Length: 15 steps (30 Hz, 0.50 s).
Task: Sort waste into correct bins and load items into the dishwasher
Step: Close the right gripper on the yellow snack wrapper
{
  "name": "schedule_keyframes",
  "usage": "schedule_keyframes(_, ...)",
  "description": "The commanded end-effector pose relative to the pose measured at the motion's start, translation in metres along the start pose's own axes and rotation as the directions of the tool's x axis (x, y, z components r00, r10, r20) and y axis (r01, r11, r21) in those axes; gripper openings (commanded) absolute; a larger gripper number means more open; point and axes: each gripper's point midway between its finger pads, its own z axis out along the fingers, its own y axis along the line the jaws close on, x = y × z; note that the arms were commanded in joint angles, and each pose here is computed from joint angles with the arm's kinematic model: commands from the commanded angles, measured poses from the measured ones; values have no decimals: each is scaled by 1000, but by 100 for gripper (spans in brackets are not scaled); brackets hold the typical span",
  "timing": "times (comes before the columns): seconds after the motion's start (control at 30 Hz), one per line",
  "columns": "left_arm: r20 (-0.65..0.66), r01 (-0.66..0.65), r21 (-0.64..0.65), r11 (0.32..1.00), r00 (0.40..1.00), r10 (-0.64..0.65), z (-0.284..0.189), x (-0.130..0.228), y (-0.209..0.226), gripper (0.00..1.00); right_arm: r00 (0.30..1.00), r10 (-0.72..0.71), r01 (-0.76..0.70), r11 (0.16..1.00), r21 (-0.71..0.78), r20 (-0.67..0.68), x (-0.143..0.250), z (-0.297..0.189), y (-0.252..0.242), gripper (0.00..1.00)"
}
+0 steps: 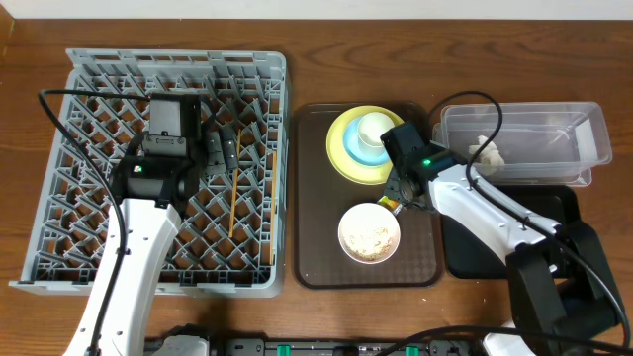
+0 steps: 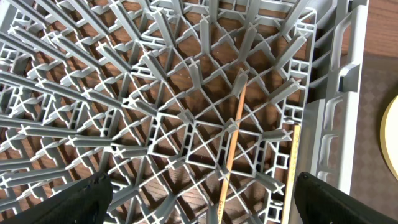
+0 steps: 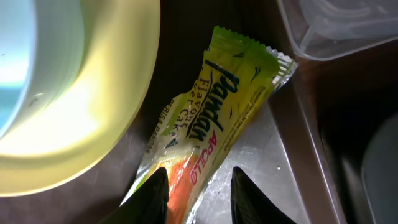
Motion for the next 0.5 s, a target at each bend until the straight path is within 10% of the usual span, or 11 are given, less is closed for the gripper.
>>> schedule_keyframes(0.0, 9, 6, -13, 1000, 1000, -6, -1, -2, 3, 95, 1000, 13, -13, 999, 31, -11, 1, 11, -5, 31)
schedule_keyframes(0.23, 8, 6, -14, 1000, 1000, -5, -1, -2, 3, 94, 999, 4, -1, 997, 72, -47, 10, 29, -10, 26)
schedule_keyframes(0.3, 8, 6, -14, 1000, 1000, -5, -1, -2, 3, 94, 999, -1, 4, 998, 68, -44, 9, 33, -8, 4)
schedule_keyframes(0.47, 8, 6, -14, 1000, 1000, -5, -1, -2, 3, 94, 998, -34, 35, 999, 20, -46, 7, 23, -1, 1)
